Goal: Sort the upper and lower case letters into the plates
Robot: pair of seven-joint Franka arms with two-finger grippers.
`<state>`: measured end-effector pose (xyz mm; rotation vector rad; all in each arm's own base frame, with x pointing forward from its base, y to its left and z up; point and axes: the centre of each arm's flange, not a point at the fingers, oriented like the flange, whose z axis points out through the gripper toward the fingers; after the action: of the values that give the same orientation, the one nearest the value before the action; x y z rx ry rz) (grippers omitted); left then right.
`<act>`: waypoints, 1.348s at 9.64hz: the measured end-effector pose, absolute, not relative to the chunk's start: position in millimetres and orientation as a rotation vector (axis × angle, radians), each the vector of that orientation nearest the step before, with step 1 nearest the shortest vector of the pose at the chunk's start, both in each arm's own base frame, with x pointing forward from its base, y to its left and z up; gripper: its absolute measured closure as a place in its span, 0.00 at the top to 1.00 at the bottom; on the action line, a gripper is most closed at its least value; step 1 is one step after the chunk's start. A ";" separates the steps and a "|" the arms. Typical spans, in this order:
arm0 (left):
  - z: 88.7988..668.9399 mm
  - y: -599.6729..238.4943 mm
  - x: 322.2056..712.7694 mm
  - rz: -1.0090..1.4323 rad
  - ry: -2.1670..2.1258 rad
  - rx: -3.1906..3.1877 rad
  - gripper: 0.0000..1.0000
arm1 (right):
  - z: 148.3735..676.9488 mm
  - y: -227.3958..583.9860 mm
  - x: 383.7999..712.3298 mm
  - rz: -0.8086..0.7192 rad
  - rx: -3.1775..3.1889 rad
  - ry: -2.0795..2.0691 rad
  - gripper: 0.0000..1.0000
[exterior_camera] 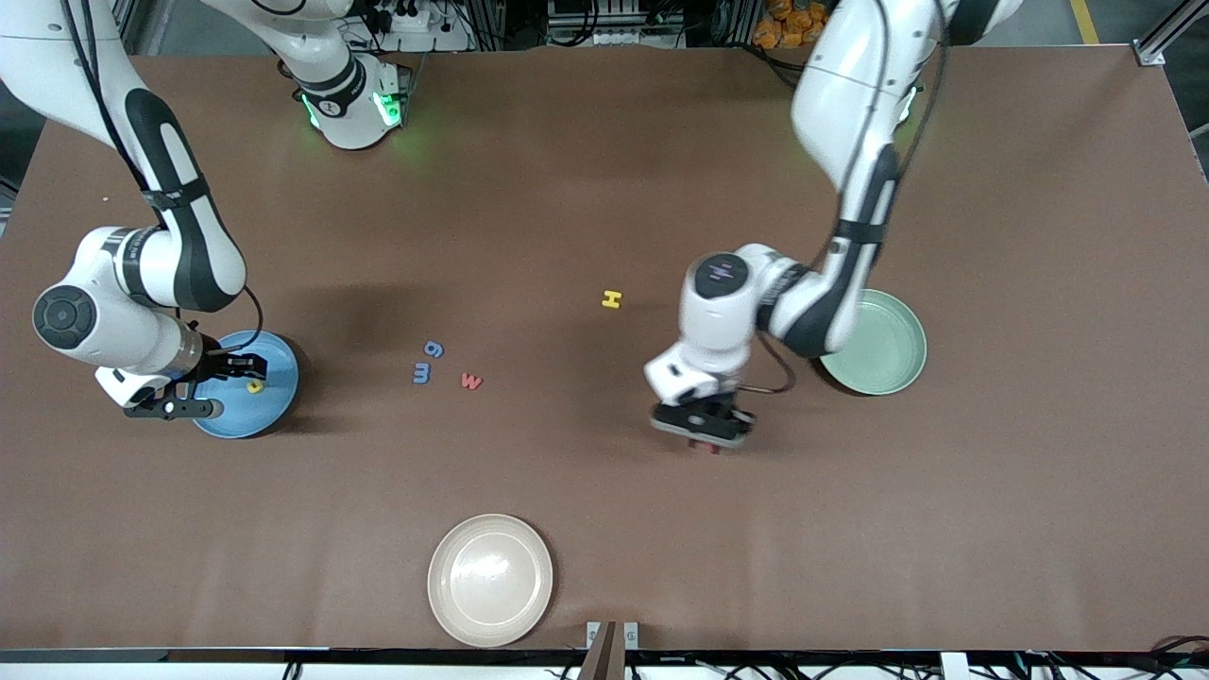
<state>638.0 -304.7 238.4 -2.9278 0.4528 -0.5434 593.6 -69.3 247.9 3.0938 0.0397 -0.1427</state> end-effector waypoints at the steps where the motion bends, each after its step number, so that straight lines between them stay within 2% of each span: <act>1: 243.5 -242.1 643.8 -0.480 0.421 -2.929 0.37 | 248.6 -45.9 596.0 -0.140 3.094 0.077 0.96; 3: 248.0 -148.0 627.7 -0.368 0.339 -2.943 0.37 | 249.4 26.0 597.7 -0.129 3.088 0.057 1.00; 6: 248.6 -125.3 567.6 -0.246 0.247 -3.014 0.38 | 248.9 112.5 588.9 -0.127 3.114 -0.019 1.00; 7: 243.5 -126.3 550.7 -0.206 0.246 -3.026 0.48 | 243.1 125.5 586.4 -0.142 3.144 -0.044 1.00; 9: 234.9 -123.5 523.3 -0.142 0.250 -3.033 0.58 | 220.8 136.4 584.2 -0.170 3.168 -0.082 1.00; 10: 235.3 -122.5 518.6 -0.137 0.250 -3.034 0.67 | 210.4 141.1 583.3 -0.174 3.167 -0.095 1.00; 11: 240.2 -130.5 520.3 -0.161 0.270 -3.039 0.85 | 200.9 152.9 581.5 -0.159 3.167 -0.112 1.00; 12: 250.5 -156.8 524.8 -0.207 0.298 -3.054 0.98 | 190.6 166.8 578.3 -0.148 3.166 -0.118 1.00; 13: 267.1 -200.3 529.8 -0.274 0.332 -3.079 1.00 | 180.3 178.9 574.5 -0.143 3.164 -0.118 1.00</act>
<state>529.8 -200.3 267.1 -3.0789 0.3320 -0.2741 574.5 178.9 180.3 3.1640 -0.1180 -0.1432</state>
